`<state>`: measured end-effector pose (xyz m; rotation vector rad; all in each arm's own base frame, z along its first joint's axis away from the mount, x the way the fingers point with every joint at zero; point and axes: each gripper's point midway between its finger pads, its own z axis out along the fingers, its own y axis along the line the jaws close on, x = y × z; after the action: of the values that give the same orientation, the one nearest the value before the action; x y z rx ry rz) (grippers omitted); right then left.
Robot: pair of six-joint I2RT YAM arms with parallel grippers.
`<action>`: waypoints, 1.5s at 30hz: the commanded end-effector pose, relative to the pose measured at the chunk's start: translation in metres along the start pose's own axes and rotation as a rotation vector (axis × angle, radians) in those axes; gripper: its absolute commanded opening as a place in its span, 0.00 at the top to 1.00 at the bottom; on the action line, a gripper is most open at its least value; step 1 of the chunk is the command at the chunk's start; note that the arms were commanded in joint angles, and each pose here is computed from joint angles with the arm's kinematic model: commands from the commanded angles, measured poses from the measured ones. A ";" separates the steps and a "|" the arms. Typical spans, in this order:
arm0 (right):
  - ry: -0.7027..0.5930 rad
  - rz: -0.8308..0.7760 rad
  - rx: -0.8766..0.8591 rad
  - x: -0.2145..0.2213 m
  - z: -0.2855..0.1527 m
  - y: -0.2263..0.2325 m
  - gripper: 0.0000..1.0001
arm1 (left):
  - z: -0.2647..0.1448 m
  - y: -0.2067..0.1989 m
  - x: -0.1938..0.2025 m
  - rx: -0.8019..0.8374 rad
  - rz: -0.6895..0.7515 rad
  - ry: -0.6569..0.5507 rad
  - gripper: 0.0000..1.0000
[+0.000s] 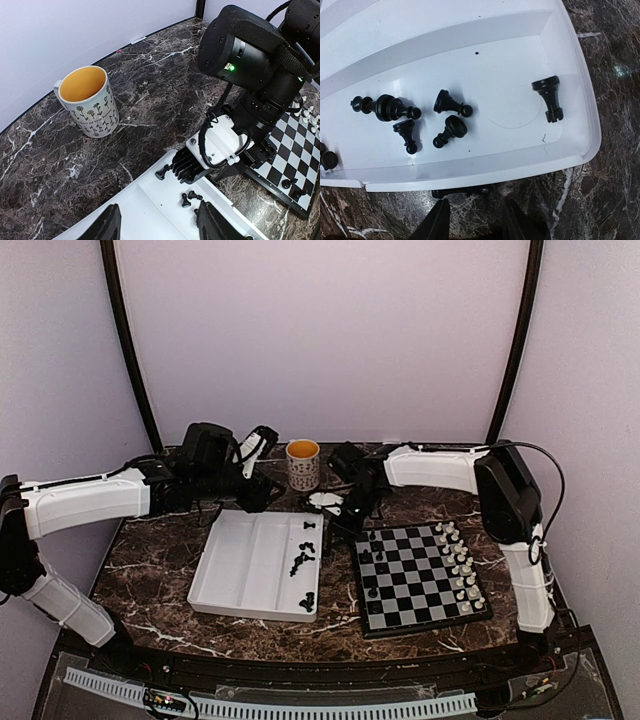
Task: Set up the chess pieces on the board
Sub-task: Pick up the king at the center of the board.
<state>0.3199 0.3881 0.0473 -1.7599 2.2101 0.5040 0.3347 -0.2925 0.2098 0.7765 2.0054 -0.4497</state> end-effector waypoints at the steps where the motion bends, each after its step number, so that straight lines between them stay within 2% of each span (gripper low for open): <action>1: 0.024 -0.063 -0.017 0.001 0.011 0.011 0.61 | -0.006 0.001 -0.015 0.003 -0.008 -0.031 0.46; 9: 0.057 -0.100 -0.037 0.008 0.025 0.022 0.60 | -0.004 0.002 -0.014 0.002 -0.003 -0.021 0.46; 23: 0.107 -0.097 -0.138 0.036 0.006 0.054 0.58 | 0.000 -0.002 -0.012 0.028 -0.001 -0.012 0.46; 32: 0.090 -0.099 -0.175 0.028 0.004 0.070 0.57 | 0.001 -0.003 -0.011 0.034 0.000 -0.005 0.46; 41: 0.099 -0.028 -0.067 0.019 0.014 0.060 0.59 | 0.000 -0.003 -0.011 0.032 -0.001 -0.005 0.46; 45: 0.133 -0.029 -0.019 0.020 0.020 0.062 0.65 | 0.000 -0.002 -0.011 0.026 -0.003 -0.004 0.46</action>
<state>0.2545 0.3847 0.0249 -1.9276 2.2577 0.5080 0.3348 -0.2988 0.2062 0.7983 2.0143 -0.4762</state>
